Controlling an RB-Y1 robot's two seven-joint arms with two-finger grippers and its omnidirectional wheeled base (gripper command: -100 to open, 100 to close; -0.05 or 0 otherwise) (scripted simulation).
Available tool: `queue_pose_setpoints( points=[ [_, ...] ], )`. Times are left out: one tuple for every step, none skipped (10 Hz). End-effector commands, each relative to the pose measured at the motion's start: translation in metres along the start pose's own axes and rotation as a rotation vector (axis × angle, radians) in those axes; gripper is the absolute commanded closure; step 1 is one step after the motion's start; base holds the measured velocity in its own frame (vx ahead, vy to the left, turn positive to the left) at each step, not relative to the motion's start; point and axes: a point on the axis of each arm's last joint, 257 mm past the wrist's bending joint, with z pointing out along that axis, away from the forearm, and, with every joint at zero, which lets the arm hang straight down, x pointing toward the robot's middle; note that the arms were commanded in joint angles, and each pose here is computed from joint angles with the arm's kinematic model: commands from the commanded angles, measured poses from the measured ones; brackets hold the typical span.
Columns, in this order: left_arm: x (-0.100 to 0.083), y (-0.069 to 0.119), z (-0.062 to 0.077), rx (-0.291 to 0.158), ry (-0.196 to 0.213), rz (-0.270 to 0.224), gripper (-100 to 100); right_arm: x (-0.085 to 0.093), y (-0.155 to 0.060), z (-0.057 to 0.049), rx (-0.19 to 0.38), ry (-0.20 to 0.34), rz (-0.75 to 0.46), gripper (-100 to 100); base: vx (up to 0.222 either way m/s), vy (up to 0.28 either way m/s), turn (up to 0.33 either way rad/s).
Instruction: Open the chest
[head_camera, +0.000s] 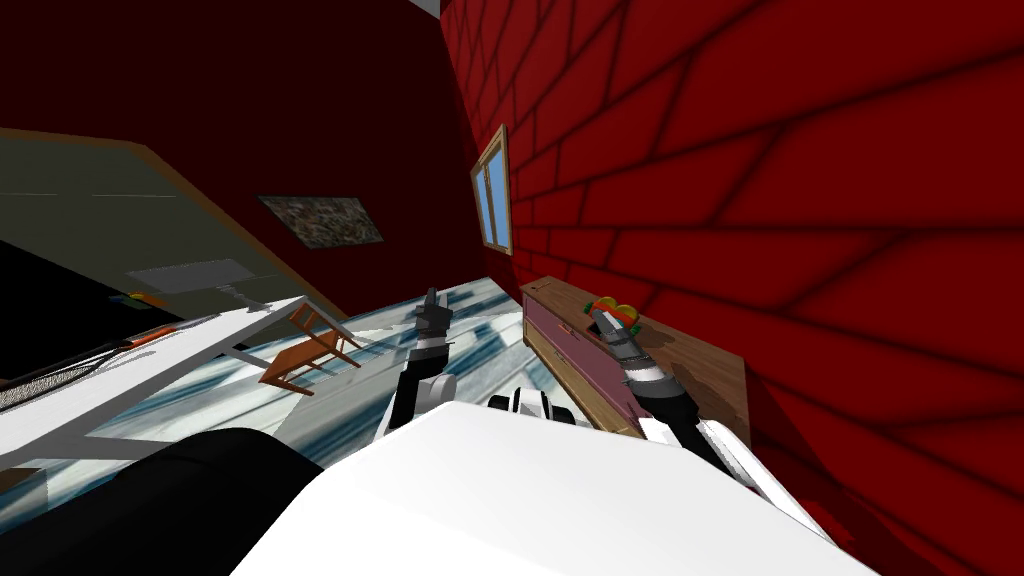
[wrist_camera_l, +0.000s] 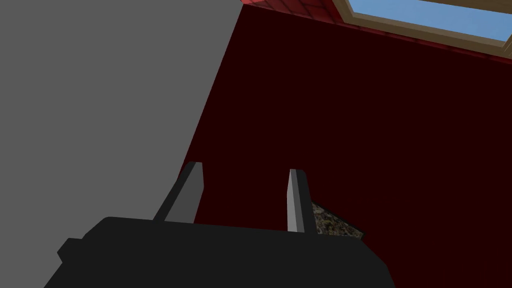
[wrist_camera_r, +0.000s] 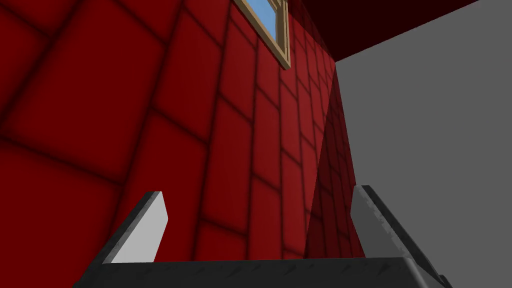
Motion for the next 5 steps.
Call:
queue_pose_setpoints(
  points=[
    [0.000,0.000,0.000,0.000,0.000,0.000,0,0.018,-0.021,-0.012,0.044,0.089,-0.107,-100,-0.013,0.036,0.094],
    [0.000,0.000,0.000,0.000,0.000,0.000,0,0.020,-0.021,-0.012,0.042,0.096,-0.121,-100,-0.011,0.032,0.045],
    [0.000,0.000,0.000,0.000,0.000,0.000,0,0.031,-0.036,-0.020,0.071,0.150,-0.181,-100,-0.018,0.031,0.100],
    [0.000,0.000,0.000,0.000,0.000,0.000,0,0.033,-0.036,-0.020,0.068,0.158,-0.199,-100,-0.017,0.024,0.053],
    [0.000,0.000,0.000,0.000,0.000,0.000,0,0.042,-0.052,-0.029,0.096,0.212,-0.258,-100,-0.021,0.038,0.106]
  ],
)
